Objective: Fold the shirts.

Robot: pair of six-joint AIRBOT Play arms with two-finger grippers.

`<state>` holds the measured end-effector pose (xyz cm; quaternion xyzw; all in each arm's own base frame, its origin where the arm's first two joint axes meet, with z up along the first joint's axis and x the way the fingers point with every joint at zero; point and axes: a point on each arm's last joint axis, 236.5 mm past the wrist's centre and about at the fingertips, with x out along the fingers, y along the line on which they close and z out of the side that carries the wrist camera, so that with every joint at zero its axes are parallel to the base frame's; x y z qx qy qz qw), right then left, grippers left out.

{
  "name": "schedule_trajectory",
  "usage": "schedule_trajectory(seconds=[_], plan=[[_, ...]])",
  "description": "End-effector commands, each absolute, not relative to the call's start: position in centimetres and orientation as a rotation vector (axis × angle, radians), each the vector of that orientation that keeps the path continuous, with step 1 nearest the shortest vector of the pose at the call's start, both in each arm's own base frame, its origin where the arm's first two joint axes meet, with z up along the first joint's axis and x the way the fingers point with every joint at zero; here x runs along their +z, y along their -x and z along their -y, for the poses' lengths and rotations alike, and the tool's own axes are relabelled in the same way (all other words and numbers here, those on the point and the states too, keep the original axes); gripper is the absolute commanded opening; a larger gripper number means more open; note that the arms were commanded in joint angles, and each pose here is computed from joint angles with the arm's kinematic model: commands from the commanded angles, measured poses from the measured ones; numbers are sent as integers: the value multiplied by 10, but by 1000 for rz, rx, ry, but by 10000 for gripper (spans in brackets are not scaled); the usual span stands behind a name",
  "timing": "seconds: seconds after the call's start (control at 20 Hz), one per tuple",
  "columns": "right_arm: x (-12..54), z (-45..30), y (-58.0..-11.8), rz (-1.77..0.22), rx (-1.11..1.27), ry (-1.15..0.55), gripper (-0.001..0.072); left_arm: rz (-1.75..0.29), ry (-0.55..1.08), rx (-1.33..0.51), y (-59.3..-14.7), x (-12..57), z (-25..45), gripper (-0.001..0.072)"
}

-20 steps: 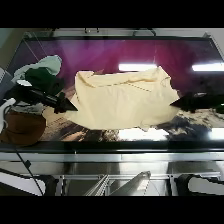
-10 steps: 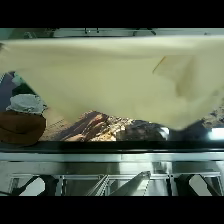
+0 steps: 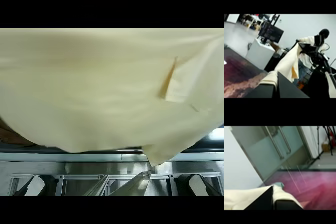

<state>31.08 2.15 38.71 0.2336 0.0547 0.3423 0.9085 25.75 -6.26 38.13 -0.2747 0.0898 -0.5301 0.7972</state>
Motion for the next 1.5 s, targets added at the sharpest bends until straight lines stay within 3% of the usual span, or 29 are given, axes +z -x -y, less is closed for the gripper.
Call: schedule_trajectory(seconds=[0.0, 0.15, 0.35, 0.6, 0.8, 0.9, 1.05, 1.2, 1.45], plan=[[301, -8, -367, -349, 546, -396, 22, -481, 614, -1070, -310, 303, 76, 20], [235, -11, -426, -461, 531, -429, 22, -722, 662, -960, -376, 207, 85, 21], [114, -14, -498, -635, 491, -580, 22, -910, 808, -973, -437, 105, 87, 13], [22, -1, -554, -632, 443, -815, 21, -1008, 899, -958, -512, 20, 82, 5], [-14, 7, -579, -650, 430, -891, 22, -1012, 920, -914, -554, -11, 80, 5], [-24, 7, -581, -663, 432, -900, 21, -1065, 920, -881, -558, -26, 76, 5], [-29, 10, -568, -705, 471, -879, 21, -1264, 829, -849, -530, -59, 77, 5], [-36, 21, -547, -775, 496, -891, 21, -1349, 841, -872, -509, -69, 80, 4], [-84, 28, -496, -1049, 478, -766, 22, -1515, 823, -815, -482, -87, 73, 3]])
